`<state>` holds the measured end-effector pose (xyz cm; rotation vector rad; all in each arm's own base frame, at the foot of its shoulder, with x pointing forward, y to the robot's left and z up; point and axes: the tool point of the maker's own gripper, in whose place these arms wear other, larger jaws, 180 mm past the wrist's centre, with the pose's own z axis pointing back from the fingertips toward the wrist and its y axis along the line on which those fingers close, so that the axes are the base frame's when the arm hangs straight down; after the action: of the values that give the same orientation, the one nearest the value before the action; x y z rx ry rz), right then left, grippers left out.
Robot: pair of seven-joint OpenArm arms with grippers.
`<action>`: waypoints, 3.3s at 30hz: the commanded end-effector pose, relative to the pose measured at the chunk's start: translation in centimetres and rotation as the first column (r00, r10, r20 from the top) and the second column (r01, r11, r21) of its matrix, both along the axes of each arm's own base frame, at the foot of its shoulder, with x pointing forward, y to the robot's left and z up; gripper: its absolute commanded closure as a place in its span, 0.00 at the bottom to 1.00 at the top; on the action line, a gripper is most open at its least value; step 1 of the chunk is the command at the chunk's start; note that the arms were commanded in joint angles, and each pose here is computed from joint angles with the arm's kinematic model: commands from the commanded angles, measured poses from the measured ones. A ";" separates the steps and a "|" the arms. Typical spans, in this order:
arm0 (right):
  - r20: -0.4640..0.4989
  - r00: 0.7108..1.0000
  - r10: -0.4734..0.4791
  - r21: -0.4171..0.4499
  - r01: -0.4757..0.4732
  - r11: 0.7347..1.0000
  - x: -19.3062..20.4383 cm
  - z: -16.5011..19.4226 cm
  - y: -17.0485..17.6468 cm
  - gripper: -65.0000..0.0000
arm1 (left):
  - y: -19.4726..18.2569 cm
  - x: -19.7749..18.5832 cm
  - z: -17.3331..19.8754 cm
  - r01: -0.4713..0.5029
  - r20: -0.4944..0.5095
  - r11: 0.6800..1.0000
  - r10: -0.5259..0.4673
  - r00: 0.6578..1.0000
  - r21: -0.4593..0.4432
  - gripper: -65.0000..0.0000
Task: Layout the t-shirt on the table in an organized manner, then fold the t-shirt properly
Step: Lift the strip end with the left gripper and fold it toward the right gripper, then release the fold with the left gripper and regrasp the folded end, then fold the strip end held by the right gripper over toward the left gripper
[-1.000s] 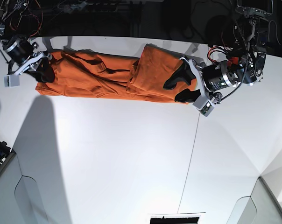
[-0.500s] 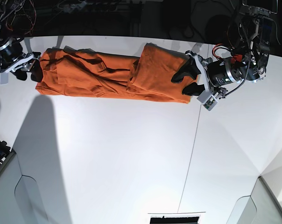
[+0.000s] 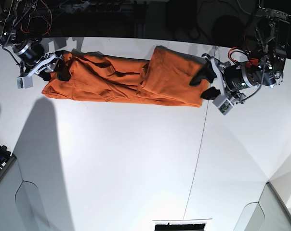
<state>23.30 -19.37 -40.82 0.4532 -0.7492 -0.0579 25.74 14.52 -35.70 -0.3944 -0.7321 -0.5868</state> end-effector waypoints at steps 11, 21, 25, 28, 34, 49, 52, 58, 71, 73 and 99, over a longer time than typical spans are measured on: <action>0.013 1.000 0.018 -0.059 -0.017 0.998 0.2 0.3 -0.8 1.00 | 6.1 1.9 4.2 -0.155 0.093 0.987 0.158 0.983 -0.033 0.43; 0.075 0.994 -0.084 -0.087 0.091 0.992 1.2 2.0 -4.6 1.00 | 9.5 -0.6 -1.1 -0.244 -0.056 0.970 0.245 0.968 0.025 0.43; 0.108 0.986 -0.124 -0.083 0.133 0.988 1.4 3.2 -6.5 1.00 | 9.3 -1.0 -2.1 -0.273 -0.102 0.962 0.268 0.958 -0.031 0.43; 0.135 0.984 -0.119 -0.052 0.127 0.990 2.0 4.4 -6.5 1.00 | 7.8 -1.4 -2.7 -0.249 -0.123 0.967 0.241 0.963 -0.049 0.43; 0.195 0.977 -0.086 -0.009 0.089 0.996 2.8 6.8 -4.8 1.00 | 2.1 -3.4 -5.9 -0.113 -0.188 0.993 0.105 0.977 -0.034 0.43; 0.363 0.931 0.035 0.084 -0.070 0.994 3.5 12.8 3.4 1.00 | -4.2 -5.9 -8.1 0.058 -0.242 0.997 -0.067 0.968 -0.046 0.43; 0.391 0.915 0.099 0.101 -0.150 0.984 3.5 13.7 7.0 1.00 | -4.6 -6.1 -8.1 0.069 -0.245 0.996 -0.080 0.966 -0.051 0.43; 0.373 0.893 0.252 0.101 -0.309 0.946 2.7 12.2 15.3 1.00 | -4.7 -6.0 -8.0 0.068 -0.239 0.996 -0.080 0.968 -0.056 0.43; 0.414 0.795 0.443 0.062 -0.510 0.858 1.0 12.9 23.8 0.38 | -4.4 -5.4 -7.8 0.072 -0.233 0.996 -0.080 0.969 -0.043 0.43; 0.428 0.794 0.432 0.044 -0.496 0.867 1.7 13.4 23.3 0.38 | -4.0 -5.2 -7.7 0.061 -0.230 0.997 -0.068 0.971 -0.041 0.43; 0.275 0.942 0.195 -0.003 -0.202 0.979 15.8 5.9 13.7 1.00 | -4.0 -3.1 1.2 0.160 -0.042 0.980 -0.166 0.985 -0.122 0.90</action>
<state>37.98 -5.88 -36.87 0.5482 -0.9044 0.1776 22.05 10.55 -35.57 -0.5711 -0.6489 -0.6751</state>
